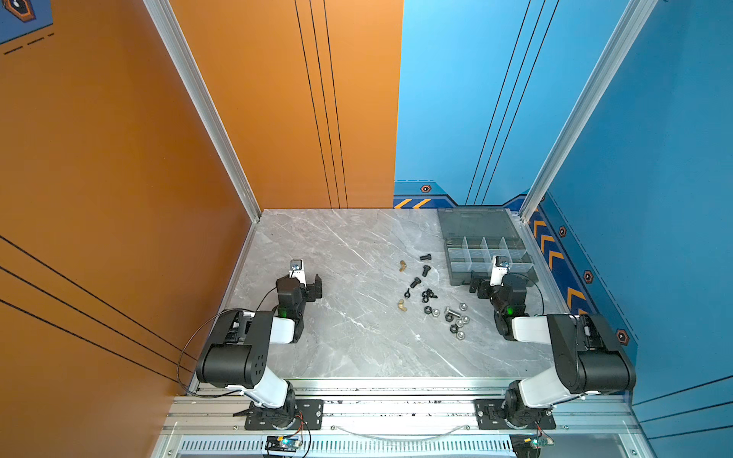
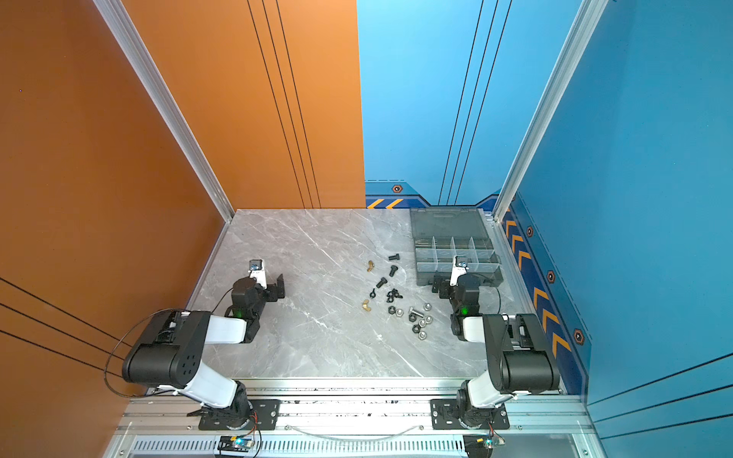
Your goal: Sort the screws and nuts into containers
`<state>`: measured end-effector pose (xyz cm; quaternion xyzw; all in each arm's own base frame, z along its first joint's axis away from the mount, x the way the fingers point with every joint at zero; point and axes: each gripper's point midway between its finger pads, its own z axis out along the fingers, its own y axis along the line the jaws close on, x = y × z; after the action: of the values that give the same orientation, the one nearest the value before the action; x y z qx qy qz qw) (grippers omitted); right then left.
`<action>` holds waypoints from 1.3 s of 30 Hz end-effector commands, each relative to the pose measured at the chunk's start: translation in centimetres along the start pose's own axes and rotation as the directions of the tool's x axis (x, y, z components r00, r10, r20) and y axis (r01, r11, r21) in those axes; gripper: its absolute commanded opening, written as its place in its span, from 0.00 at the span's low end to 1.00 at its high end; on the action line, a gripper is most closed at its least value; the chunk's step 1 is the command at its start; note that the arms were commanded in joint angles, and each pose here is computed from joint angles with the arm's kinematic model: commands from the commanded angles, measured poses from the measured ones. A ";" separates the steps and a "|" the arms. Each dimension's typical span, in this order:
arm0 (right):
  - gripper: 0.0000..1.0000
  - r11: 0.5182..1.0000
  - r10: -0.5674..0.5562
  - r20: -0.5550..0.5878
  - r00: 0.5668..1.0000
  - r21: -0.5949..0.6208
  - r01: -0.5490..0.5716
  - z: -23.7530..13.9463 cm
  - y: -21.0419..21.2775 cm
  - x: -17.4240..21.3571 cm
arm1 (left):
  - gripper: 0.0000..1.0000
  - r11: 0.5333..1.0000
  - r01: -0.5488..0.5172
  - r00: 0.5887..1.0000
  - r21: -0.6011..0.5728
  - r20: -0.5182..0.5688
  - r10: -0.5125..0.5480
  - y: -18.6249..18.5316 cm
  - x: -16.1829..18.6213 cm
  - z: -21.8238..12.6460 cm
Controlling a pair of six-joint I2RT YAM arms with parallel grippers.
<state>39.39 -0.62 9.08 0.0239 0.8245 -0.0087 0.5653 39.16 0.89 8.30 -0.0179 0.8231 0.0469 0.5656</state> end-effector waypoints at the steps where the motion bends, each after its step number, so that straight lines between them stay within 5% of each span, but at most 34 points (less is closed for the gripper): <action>1: 1.00 1.000 0.011 0.006 1.000 0.015 -0.011 0.0 -0.2 0.0 | 0.98 1.000 -0.012 1.000 0.015 0.013 0.012 -0.3 -0.7 0.2; 27: 1.00 0.998 0.019 0.020 1.000 0.064 -0.020 -0.9 -0.9 -1.1 | 0.98 0.999 0.001 1.000 0.035 0.010 -0.001 -0.2 -0.9 0.2; 39: 1.00 0.994 0.095 -0.165 0.982 -0.039 -0.103 -3.2 1.8 -3.9 | 0.98 0.998 -0.028 0.999 0.060 0.032 0.026 -0.9 -3.4 -1.7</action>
<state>39.20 -0.20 15.39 0.0453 0.8265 0.0039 0.5611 38.76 0.57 11.11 -0.0104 0.8130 0.0355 0.5811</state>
